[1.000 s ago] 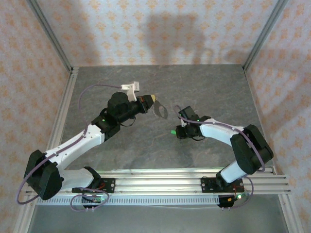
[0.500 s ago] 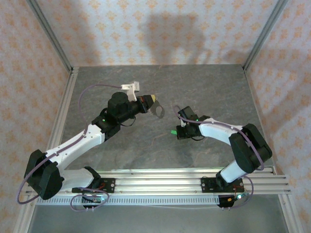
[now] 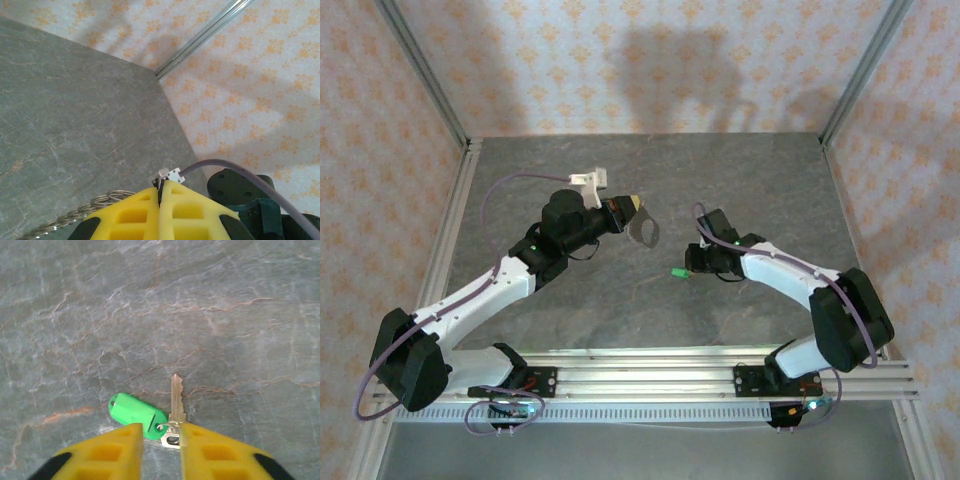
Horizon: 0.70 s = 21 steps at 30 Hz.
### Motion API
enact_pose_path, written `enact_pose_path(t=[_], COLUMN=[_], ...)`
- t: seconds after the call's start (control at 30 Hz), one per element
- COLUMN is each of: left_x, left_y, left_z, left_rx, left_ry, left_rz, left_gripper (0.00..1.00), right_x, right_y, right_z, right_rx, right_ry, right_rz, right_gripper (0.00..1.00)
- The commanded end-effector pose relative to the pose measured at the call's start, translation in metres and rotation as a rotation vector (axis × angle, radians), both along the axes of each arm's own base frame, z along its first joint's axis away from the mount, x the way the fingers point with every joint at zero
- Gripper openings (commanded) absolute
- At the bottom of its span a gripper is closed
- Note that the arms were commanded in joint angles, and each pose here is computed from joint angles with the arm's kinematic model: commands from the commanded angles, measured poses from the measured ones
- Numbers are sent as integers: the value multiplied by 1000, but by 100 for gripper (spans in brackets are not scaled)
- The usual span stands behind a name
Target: Put the keys on the keyring
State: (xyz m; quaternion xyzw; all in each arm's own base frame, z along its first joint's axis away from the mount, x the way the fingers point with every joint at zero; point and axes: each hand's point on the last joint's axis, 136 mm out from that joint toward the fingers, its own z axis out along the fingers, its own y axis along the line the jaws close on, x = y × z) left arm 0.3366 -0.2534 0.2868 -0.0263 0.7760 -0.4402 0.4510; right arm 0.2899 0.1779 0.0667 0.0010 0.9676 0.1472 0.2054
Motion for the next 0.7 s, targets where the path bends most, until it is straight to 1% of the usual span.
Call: enact_pose_path(t=[0.0, 0.1, 0.2, 0.47, 0.6, 0.67], left_x=[2, 2, 2, 1, 1, 1], left_y=[-2, -3, -3, -1, -2, -2], left_z=[35, 33, 33, 32, 31, 33], left_rx=[-40, -47, -47, -40, -42, -42], left_ry=[-98, -96, -94, -97, -94, -97], left_rz=[9, 9, 7, 14, 12, 12], left_gripper=[0, 0, 0, 0, 0, 0], right_x=[1, 3, 9, 7, 4, 0], right_y=[-17, -17, -16, -1, 3, 4], right_z=[-5, -11, -15, -29, -37, -43], right_rx=[-44, -22, -34, -84, -158, -207], right_ry=[41, 51, 50, 79, 89, 100], right_rz=[-154, -214, -242, -199, -158, -129], right_gripper=[41, 42, 42, 42, 40, 36])
